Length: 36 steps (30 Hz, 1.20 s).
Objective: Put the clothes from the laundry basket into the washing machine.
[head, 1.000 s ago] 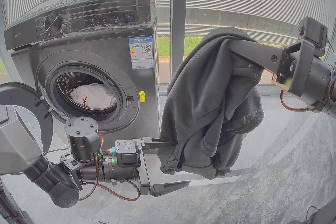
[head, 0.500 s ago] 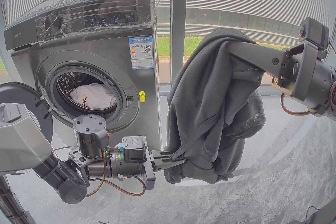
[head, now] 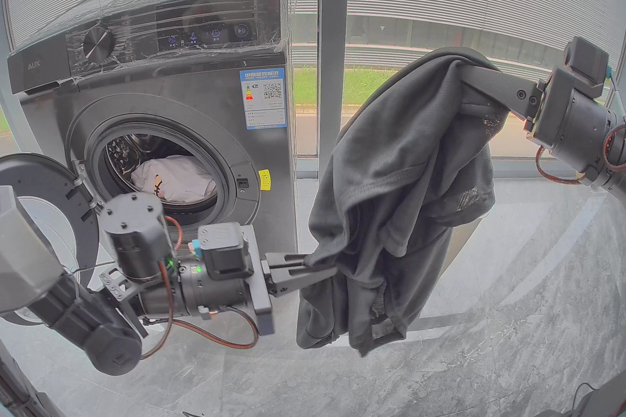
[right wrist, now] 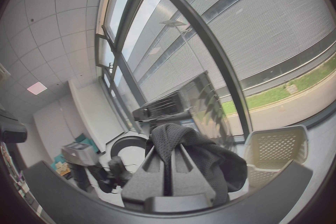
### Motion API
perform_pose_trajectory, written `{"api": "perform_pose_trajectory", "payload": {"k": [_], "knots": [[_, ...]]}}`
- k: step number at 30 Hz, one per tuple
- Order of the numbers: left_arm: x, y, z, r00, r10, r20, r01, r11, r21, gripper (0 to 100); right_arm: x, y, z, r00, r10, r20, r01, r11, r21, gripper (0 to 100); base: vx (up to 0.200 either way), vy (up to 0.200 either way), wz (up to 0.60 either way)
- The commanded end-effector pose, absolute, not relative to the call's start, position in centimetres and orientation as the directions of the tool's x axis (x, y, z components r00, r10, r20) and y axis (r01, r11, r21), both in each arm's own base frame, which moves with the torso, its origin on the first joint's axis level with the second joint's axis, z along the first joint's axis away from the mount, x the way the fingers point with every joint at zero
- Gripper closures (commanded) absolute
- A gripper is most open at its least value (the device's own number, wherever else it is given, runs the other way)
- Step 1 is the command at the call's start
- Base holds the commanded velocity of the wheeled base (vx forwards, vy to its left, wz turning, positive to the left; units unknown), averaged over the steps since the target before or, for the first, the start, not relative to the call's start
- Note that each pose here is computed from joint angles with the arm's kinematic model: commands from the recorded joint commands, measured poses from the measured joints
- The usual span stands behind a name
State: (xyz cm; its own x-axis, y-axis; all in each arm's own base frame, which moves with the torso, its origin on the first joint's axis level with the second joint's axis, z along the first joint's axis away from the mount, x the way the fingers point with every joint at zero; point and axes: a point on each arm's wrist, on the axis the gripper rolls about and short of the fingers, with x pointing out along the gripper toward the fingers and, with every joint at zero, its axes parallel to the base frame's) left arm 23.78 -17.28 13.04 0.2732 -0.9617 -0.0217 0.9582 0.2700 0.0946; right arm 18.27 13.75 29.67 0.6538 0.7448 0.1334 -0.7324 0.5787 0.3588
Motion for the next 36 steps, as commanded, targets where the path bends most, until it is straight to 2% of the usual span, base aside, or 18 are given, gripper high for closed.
{"api": "perform_pose_trajectory", "payload": {"k": [1, 9, 14, 18, 22, 24, 26, 28, 29, 30, 32, 36], "knots": [[20.0, -14.3, 19.9, 0.279, -0.944, 0.173, 0.943, 0.304, 0.136, 100, 20.8, 10.9, 28.6, 0.781, 0.617, 0.094, -0.611, 0.726, 0.315, 100, 0.000, 0.000, 0.00], [18.5, -13.3, 20.3, 0.282, -0.945, 0.169, 0.943, 0.305, 0.134, 100, 22.3, 9.5, 28.0, 0.855, 0.514, 0.070, -0.509, 0.804, 0.306, 100, 0.000, 0.000, 0.00], [18.2, -13.1, 20.1, 0.284, -0.945, 0.163, 0.944, 0.306, 0.128, 100, 22.5, 9.0, 28.2, 0.868, 0.491, 0.076, -0.489, 0.817, 0.305, 100, 0.000, 0.000, 0.00], [18.2, -13.1, 20.3, 0.285, -0.944, 0.165, 0.943, 0.307, 0.130, 100, 21.8, 9.5, 27.7, 0.845, 0.530, 0.064, -0.522, 0.796, 0.305, 100, 0.000, 0.000, 0.00], [18.9, -13.4, 21.5, 0.290, -0.940, 0.180, 0.938, 0.316, 0.140, 100, 19.1, 10.5, 26.4, 0.772, 0.635, 0.030, -0.611, 0.727, 0.312, 100, 0.000, 0.000, 0.00], [19.3, -13.7, 22.4, 0.305, -0.932, 0.196, 0.930, 0.336, 0.147, 100, 17.5, 10.9, 24.8, 0.736, 0.677, -0.015, -0.638, 0.700, 0.320, 100, 0.000, 0.000, 0.00], [19.8, -13.9, 23.3, 0.323, -0.922, 0.214, 0.921, 0.359, 0.153, 100, 16.4, 11.0, 24.3, 0.714, 0.699, -0.023, -0.657, 0.682, 0.321, 100, 0.000, 0.000, 0.00], [20.4, -14.0, 24.1, 0.347, -0.908, 0.233, 0.908, 0.388, 0.160, 100, 16.6, 10.7, 25.0, 0.726, 0.687, 0.002, -0.650, 0.687, 0.325, 100, 0.000, 0.000, 0.00], [20.4, -14.0, 24.1, 0.347, -0.908, 0.233, 0.908, 0.388, 0.160, 100, 16.6, 10.7, 25.0, 0.726, 0.687, 0.002, -0.650, 0.687, 0.325, 100, 0.000, 0.000, 0.00], [20.3, -13.9, 23.9, 0.353, -0.909, 0.222, 0.908, 0.390, 0.152, 100, 17.2, 10.2, 26.4, 0.750, 0.660, 0.049, -0.637, 0.701, 0.321, 100, 0.000, 0.000, 0.00], [20.4, -14.0, 23.8, 0.355, -0.910, 0.214, 0.910, 0.389, 0.145, 100, 17.3, 9.9, 27.3, 0.755, 0.651, 0.078, -0.637, 0.702, 0.317, 100, 0.000, 0.000, 0.00], [20.8, -13.9, 24.3, 0.376, -0.898, 0.227, 0.898, 0.414, 0.149, 100, 17.1, 9.7, 27.7, 0.759, 0.644, 0.097, -0.637, 0.704, 0.314, 100, 0.000, 0.000, 0.00]]}}
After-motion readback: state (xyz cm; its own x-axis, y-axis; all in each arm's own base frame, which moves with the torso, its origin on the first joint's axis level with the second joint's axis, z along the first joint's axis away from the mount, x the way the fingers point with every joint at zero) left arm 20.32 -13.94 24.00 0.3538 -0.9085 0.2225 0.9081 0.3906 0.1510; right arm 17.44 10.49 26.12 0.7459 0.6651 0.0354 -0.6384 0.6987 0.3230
